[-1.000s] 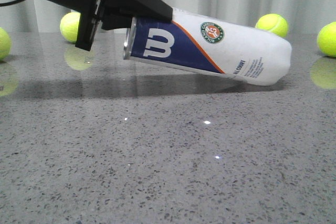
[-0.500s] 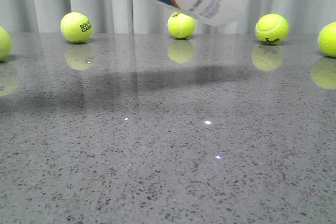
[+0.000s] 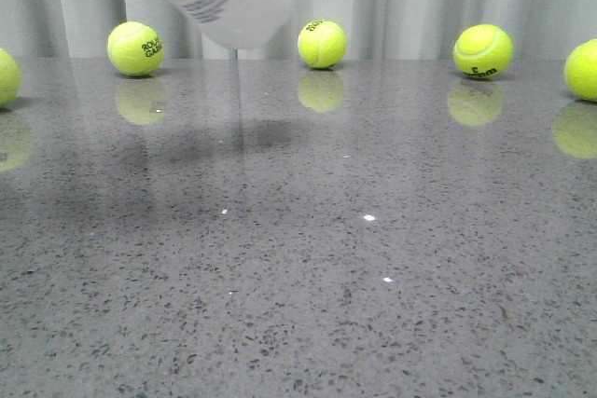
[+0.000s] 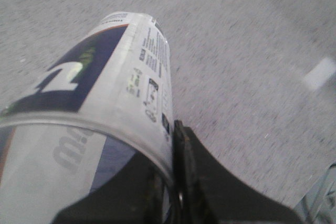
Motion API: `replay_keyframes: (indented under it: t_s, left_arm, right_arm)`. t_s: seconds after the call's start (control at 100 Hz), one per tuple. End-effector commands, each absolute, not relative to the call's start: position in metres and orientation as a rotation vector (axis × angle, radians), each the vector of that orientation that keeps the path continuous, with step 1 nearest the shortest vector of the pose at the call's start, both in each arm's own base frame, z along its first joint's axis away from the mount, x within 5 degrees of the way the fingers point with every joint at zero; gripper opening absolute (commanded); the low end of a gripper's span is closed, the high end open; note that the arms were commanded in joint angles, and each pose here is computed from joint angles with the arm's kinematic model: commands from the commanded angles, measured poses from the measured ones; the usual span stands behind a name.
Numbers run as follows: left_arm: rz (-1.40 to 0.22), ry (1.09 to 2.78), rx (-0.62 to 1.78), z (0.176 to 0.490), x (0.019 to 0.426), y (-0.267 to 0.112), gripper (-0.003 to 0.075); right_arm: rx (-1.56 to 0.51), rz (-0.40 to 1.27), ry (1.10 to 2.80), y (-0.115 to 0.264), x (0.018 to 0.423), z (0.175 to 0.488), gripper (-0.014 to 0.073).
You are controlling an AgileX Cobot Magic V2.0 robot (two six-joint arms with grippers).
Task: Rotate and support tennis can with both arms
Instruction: 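Lift the blue end with the left gripper, tilting the can upright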
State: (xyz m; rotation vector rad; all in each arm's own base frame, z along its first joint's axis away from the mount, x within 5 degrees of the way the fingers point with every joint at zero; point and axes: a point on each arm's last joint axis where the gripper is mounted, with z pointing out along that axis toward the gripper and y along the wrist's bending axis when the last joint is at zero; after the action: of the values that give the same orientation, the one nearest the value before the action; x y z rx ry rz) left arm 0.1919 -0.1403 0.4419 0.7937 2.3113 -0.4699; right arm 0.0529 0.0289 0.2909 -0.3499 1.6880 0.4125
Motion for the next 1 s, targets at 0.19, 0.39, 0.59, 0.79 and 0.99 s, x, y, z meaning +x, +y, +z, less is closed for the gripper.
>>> replay_keyframes:
  t_s: [0.19, 0.39, 0.59, 0.79, 0.99]
  left_arm:
    - [-0.349, 2.283, 0.909, 0.461, 0.182, -0.175, -0.0019]
    - [-0.318, 2.355, 1.006, 0.433, 0.201, -0.210, -0.0019]
    - [-0.281, 2.373, 1.076, 0.418, 0.211, -0.221, -0.0018]
    - [-0.269, 2.368, 1.083, 0.418, 0.214, -0.218, -0.0018]
    - [-0.310, 2.407, 1.008, 0.418, 0.225, -0.208, 0.0053]
  right_arm:
    - [-0.331, 0.404, 1.600, 0.028, 0.054, 0.305, -0.0059]
    - [-0.331, 0.404, 1.601, 0.028, 0.054, 0.305, -0.0059]
    - [-0.331, 0.404, 1.601, 0.028, 0.054, 0.305, -0.0059]
    - [-0.331, 0.404, 1.601, 0.028, 0.054, 0.305, -0.0059]
    - [-0.331, 0.404, 1.601, 0.028, 0.054, 0.305, -0.0059]
